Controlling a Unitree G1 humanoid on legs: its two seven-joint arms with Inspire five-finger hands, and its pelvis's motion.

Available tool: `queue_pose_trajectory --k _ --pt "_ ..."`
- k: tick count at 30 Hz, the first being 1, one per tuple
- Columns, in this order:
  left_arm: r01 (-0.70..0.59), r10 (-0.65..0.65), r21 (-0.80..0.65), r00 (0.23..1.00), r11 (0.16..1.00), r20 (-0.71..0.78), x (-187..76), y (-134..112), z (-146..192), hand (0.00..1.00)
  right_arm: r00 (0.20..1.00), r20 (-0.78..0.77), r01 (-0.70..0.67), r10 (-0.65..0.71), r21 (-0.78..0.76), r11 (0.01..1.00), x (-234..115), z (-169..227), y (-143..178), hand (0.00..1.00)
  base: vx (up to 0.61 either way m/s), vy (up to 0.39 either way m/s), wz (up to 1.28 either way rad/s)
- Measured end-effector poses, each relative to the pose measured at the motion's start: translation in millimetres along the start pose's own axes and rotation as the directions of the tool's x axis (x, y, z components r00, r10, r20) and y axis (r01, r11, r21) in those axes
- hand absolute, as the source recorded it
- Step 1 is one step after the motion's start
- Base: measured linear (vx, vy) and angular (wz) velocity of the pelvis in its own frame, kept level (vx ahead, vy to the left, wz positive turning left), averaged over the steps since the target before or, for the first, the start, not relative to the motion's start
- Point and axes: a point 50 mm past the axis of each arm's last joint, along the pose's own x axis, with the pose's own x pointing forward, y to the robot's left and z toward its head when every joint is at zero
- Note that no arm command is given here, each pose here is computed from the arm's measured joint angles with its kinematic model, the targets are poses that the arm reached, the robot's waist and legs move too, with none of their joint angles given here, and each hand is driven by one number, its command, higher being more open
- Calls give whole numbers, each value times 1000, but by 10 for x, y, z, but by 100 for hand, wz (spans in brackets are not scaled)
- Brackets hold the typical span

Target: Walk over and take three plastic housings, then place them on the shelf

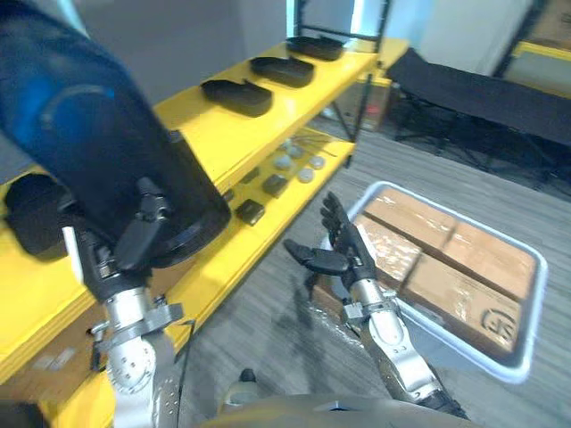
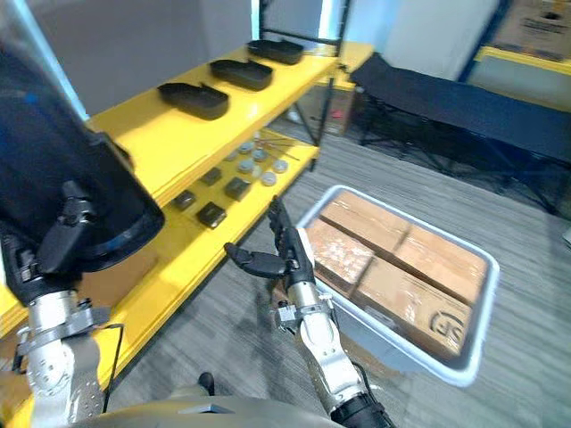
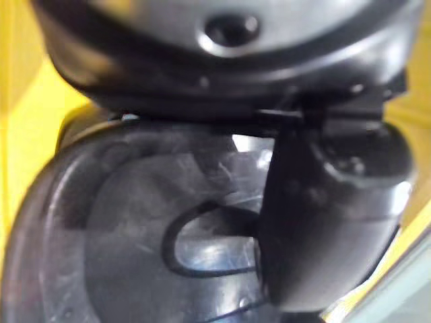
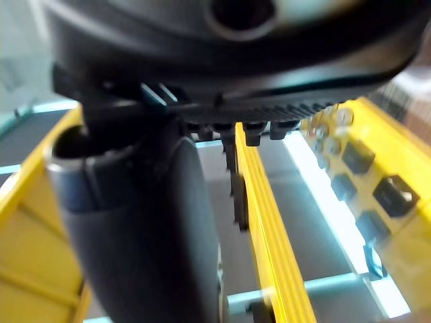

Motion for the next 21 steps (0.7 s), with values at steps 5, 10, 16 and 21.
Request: queue_pose_trajectory --k 5,10,16,21 --pt "-90 90 -47 996 995 -16 -130 227 51 0 999 45 0 2 -32 1000 150 116 6 100 12 17 14" --pt "-28 26 -62 999 998 -25 -129 136 22 0 999 42 -25 26 -35 999 160 122 -16 100 -7 17 22" --pt "102 -102 -134 995 986 9 -19 -100 -23 0 999 -13 -38 37 -107 994 34 9 -153 100 -53 73 62" --pt "210 -219 -149 975 966 -46 -39 -196 -168 0 1000 -23 -2 0 -94 996 -90 -51 -245 100 -106 32 66"
